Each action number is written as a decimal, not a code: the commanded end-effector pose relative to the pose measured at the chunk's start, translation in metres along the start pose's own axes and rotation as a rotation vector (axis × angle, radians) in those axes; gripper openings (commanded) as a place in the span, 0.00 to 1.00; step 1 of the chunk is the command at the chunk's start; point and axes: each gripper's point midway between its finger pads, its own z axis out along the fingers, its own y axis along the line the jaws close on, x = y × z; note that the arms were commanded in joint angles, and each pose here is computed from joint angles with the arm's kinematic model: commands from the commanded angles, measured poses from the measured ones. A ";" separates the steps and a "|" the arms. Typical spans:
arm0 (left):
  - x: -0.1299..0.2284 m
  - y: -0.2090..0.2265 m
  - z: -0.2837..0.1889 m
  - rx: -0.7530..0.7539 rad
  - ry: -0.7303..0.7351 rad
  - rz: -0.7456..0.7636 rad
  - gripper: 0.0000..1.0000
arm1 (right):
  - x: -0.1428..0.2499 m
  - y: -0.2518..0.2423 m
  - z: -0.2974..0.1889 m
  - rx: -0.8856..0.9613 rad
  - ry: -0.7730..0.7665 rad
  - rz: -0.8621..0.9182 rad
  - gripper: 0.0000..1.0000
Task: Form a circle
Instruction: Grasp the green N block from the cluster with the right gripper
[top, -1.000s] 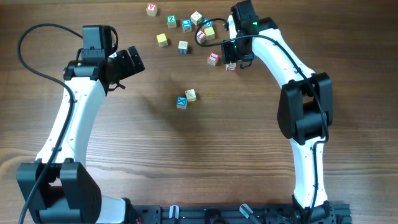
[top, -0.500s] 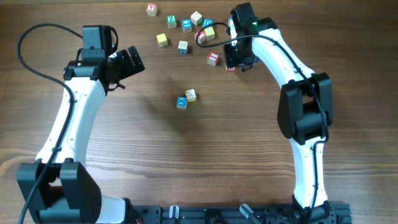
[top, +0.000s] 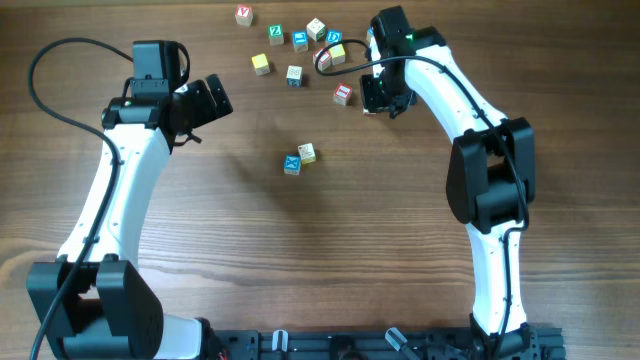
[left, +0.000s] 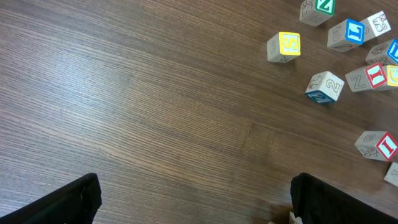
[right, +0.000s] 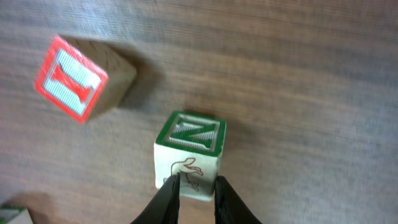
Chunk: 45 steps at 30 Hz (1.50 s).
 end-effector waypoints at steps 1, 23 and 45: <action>-0.001 0.003 0.001 -0.011 -0.004 -0.013 1.00 | 0.017 0.010 0.008 -0.010 0.058 -0.019 0.18; -0.001 0.003 0.001 -0.011 -0.004 -0.013 1.00 | 0.000 0.021 -0.017 0.092 -0.073 0.244 0.57; -0.001 0.003 0.001 -0.011 -0.004 -0.013 1.00 | -0.010 0.014 -0.018 0.125 -0.130 0.321 0.35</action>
